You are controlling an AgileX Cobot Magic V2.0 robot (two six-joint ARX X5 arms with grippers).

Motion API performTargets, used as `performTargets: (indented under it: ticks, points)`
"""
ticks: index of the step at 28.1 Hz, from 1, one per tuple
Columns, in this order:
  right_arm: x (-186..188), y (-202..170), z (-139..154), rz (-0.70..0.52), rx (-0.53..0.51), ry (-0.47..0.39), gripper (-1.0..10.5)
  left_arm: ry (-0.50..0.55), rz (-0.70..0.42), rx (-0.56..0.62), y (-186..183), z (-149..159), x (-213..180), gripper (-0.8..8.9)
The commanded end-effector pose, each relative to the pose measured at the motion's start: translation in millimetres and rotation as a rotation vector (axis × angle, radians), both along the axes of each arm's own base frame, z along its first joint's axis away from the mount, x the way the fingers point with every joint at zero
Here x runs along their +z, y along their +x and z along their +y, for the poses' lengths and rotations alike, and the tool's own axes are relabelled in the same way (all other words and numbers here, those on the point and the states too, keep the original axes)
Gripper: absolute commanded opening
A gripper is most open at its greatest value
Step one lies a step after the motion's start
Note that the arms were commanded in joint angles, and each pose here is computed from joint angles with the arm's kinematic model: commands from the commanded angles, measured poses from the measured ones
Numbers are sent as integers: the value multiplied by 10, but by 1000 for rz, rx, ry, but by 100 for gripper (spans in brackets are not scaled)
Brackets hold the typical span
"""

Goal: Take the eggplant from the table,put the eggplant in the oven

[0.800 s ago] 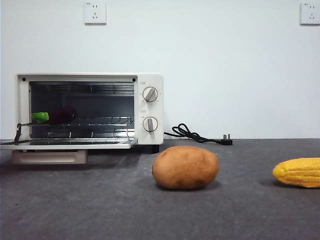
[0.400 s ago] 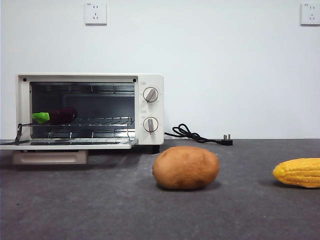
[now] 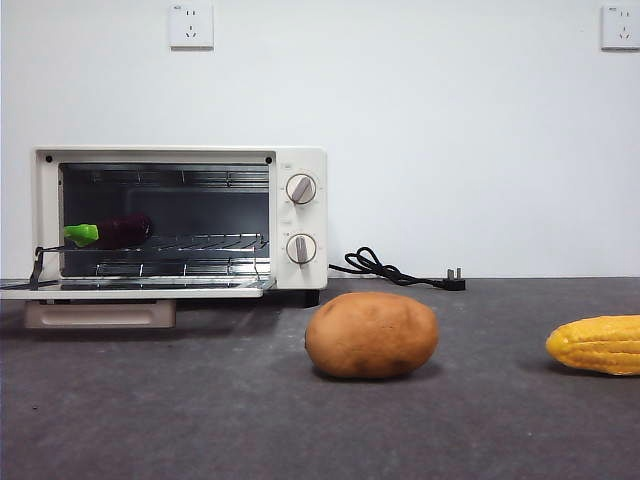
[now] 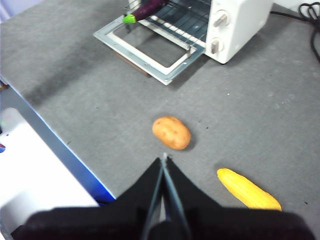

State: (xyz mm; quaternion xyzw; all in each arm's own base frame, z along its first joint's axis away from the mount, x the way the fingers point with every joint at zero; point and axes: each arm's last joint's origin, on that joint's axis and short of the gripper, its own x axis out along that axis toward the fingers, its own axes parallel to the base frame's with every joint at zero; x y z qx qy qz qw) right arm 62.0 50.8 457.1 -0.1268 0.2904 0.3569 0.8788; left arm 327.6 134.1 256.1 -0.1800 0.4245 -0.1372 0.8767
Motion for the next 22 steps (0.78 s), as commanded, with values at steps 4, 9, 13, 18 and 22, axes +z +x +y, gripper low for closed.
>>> performTargets:
  ticks: [4,9,13,18,22]
  points:
    - [-34,-5,-5,24,-6,-15,-11,-36,74,20,101,199,-401,-6]
    - [-34,-5,-5,27,-10,-12,-11,-123,101,2,203,257,-715,-6]
    - [-34,-2,-9,33,-41,-7,-12,-161,126,-18,271,237,-913,-6]
    - [-35,4,-16,33,-80,-9,-11,-187,165,-37,340,193,-1140,-6]
    - [-35,4,-16,34,-82,-7,-12,-222,176,-51,370,174,-1271,-6]
